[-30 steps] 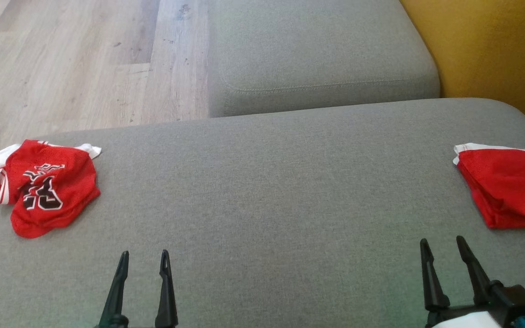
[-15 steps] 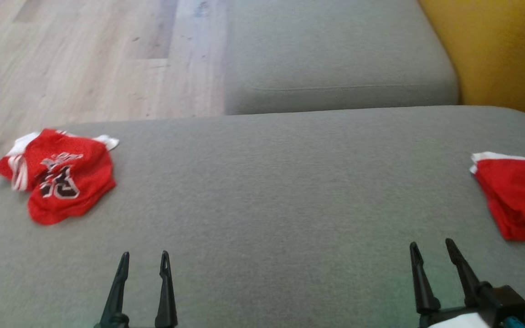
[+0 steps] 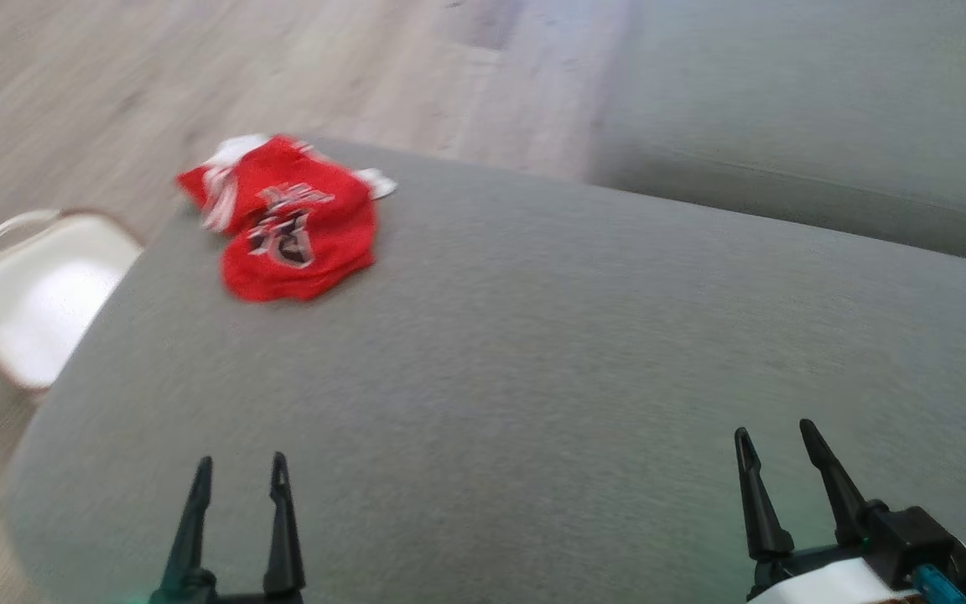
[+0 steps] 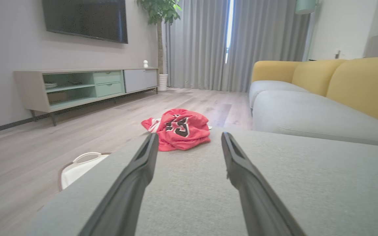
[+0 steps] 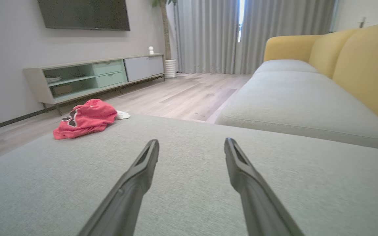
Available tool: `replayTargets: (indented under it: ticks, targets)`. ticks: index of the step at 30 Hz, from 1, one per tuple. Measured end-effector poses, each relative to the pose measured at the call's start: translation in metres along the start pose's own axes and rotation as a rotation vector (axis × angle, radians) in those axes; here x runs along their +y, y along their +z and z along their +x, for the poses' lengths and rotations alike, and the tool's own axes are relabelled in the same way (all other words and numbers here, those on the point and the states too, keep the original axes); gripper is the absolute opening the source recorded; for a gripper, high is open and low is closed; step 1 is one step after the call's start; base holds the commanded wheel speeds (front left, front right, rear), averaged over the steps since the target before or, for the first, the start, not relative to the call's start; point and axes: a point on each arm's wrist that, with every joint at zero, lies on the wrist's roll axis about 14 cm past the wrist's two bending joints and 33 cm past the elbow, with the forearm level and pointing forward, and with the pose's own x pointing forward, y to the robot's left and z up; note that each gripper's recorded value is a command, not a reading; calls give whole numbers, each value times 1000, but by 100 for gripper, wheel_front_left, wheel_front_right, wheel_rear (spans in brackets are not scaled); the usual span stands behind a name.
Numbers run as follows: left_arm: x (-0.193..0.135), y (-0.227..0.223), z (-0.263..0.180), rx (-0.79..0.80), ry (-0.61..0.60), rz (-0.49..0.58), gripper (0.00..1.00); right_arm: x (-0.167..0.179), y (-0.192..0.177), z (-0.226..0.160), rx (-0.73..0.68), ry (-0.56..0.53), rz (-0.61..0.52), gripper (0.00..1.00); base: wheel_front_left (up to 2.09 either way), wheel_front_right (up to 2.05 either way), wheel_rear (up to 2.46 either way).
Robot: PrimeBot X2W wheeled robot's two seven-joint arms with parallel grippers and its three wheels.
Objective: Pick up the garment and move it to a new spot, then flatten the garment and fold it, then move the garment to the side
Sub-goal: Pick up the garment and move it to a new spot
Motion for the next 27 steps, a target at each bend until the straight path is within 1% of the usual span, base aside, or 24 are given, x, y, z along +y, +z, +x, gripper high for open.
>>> replayTargets:
  ticks: [3, 6, 10, 13, 15, 18, 20, 21, 22, 24, 27]
  targets:
    - [23, 1, -8, 3, 83, 12, 100, 16, -6, 13, 21, 61, 2, 100, 0, 0, 0]
    - [34, 6, -9, -5, 109, 66, 100, 24, -13, 23, 41, 101, -3, 100, 0, 0, 0]
    - [43, 41, 17, -107, 118, 137, 100, 26, -28, 29, 83, 125, -15, 100, 0, 0, 0]
    - [48, 76, 53, -208, 110, 187, 100, 18, -41, 32, 116, 137, -34, 100, 0, 0, 0]
    - [48, 97, 81, -266, 101, 191, 100, 9, -47, 39, 128, 144, -59, 100, 0, 0, 0]
    - [46, 101, 129, -268, 78, 174, 100, -8, -49, 57, 113, 147, -96, 100, 0, 0, 0]
    - [43, 90, 165, -227, 61, 170, 100, -21, -51, 69, 104, 147, -117, 100, 0, 0, 0]
    - [41, 85, 183, -200, 50, 196, 100, -27, -53, 73, 104, 147, -126, 100, 0, 0, 0]
    - [40, 79, 203, -156, 36, 227, 100, -32, -57, 77, 109, 151, -139, 100, 0, 0, 0]
    - [39, 67, 243, -62, 33, 249, 100, -43, -70, 80, 131, 156, -159, 100, 0, 0, 0]
    - [32, 47, 294, 82, 30, 239, 100, -57, -86, 83, 162, 151, -172, 100, 0, 0, 0]
